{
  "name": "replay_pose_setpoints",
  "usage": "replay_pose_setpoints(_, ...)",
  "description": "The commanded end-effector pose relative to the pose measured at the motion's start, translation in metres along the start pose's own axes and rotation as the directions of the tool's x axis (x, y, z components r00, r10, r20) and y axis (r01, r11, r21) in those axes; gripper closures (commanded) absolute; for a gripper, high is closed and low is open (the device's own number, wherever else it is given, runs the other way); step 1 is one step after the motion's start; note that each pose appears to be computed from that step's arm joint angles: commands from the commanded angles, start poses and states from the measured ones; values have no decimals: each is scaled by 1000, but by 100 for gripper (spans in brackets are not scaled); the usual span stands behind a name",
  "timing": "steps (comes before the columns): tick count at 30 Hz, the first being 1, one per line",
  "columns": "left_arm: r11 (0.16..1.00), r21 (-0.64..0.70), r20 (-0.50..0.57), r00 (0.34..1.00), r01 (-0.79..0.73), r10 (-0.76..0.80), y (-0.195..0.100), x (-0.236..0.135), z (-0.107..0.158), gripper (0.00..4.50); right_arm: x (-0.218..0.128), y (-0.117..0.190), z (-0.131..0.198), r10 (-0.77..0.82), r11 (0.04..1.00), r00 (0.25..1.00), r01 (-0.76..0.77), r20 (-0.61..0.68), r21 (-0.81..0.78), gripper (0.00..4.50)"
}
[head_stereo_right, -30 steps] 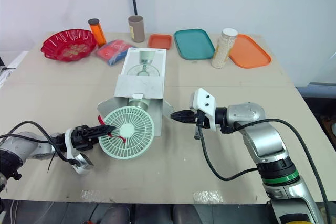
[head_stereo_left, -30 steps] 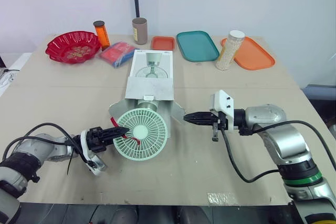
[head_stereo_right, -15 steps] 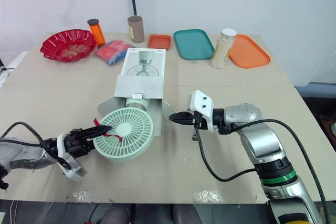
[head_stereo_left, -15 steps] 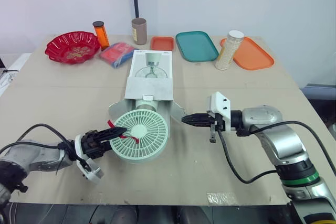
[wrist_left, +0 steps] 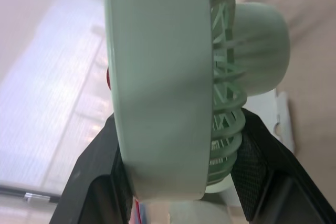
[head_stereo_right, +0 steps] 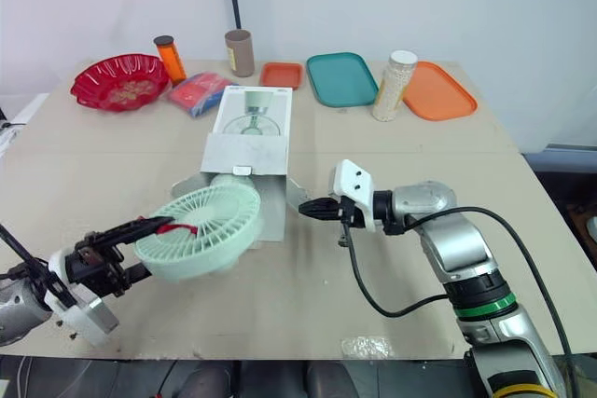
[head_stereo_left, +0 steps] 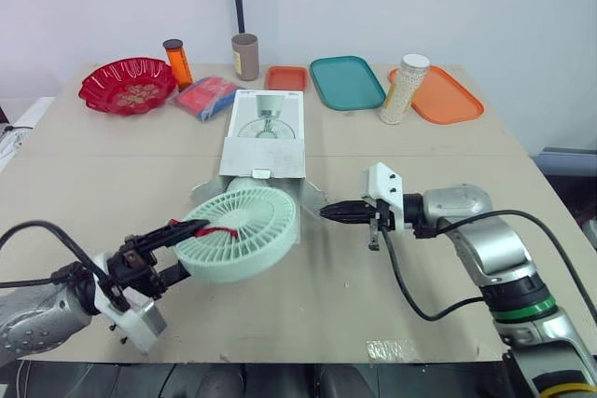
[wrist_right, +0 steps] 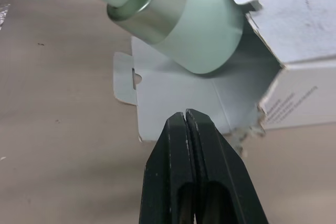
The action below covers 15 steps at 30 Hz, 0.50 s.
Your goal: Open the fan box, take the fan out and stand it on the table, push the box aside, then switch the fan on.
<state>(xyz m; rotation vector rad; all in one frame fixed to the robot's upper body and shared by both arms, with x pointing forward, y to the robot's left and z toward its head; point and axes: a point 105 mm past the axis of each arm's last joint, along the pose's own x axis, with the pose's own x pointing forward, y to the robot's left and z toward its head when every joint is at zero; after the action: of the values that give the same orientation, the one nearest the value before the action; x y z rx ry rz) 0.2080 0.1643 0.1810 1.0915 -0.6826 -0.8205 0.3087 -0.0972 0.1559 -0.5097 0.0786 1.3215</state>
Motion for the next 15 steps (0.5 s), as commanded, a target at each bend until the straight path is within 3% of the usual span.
replay_pose_setpoints(1,992,-98,-15,997,-76,75,37,6,14,258,1,-3,11,21,999,999,-20,25,-50,450)
replay_pose_setpoints(8,924,-352,-134,985,-147,106,62,0,19,258,10,-3,21,72,995,995,-67,68,-69,450)
replay_pose_setpoints(15,910,-367,-232,966,-192,110,74,-12,10,258,17,-6,26,91,993,992,-85,84,-79,450)
